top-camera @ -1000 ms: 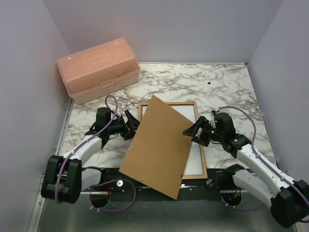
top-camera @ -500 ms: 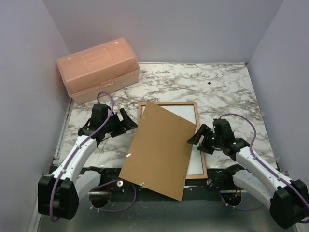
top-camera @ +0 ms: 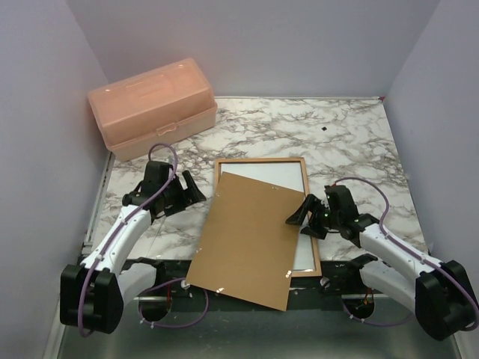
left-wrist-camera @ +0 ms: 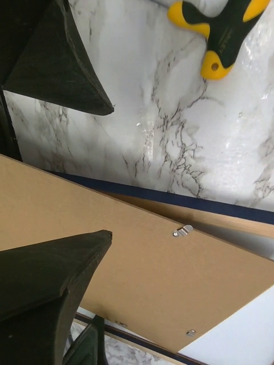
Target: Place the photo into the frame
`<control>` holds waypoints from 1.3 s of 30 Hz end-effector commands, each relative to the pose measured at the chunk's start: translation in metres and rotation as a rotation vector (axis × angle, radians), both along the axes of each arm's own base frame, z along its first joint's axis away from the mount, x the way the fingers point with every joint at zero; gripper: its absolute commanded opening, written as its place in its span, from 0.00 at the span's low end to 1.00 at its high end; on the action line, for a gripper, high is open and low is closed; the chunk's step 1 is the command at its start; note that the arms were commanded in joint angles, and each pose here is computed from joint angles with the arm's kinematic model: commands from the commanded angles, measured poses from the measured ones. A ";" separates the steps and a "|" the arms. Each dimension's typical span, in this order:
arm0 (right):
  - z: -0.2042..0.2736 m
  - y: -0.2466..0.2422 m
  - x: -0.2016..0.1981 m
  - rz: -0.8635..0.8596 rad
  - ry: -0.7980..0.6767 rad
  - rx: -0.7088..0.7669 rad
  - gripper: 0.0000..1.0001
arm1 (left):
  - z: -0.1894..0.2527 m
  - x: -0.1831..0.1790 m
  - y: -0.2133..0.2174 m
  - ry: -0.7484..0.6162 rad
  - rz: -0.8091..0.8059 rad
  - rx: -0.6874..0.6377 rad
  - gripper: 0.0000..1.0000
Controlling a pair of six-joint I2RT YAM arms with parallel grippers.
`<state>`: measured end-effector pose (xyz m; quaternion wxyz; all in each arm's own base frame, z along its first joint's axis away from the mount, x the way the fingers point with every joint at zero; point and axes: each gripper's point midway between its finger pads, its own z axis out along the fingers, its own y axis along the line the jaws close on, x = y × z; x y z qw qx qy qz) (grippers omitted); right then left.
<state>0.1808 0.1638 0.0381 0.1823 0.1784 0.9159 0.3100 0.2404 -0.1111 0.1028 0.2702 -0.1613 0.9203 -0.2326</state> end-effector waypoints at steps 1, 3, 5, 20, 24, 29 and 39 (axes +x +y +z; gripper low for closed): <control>-0.015 -0.001 -0.007 -0.026 0.035 0.024 0.79 | -0.014 -0.003 -0.027 0.043 -0.104 -0.135 0.83; -0.019 0.001 -0.012 -0.034 0.054 0.047 0.79 | -0.020 -0.007 -0.031 0.067 -0.124 -0.154 0.82; -0.022 0.003 -0.018 -0.040 0.063 0.081 0.78 | -0.027 -0.010 -0.035 0.090 -0.143 -0.172 0.80; 0.051 0.036 0.009 0.017 -0.174 0.341 0.77 | -0.008 -0.028 -0.075 0.078 -0.317 -0.456 0.61; 0.073 0.043 0.016 0.046 -0.229 0.389 0.77 | 0.010 -0.033 -0.082 0.049 -0.371 -0.515 0.54; 0.096 0.051 0.024 0.076 -0.278 0.436 0.77 | 0.025 -0.040 -0.088 0.025 -0.426 -0.583 0.46; 0.154 0.070 0.024 0.182 -0.410 0.632 0.69 | 0.047 -0.043 -0.095 -0.031 -0.484 -0.663 0.41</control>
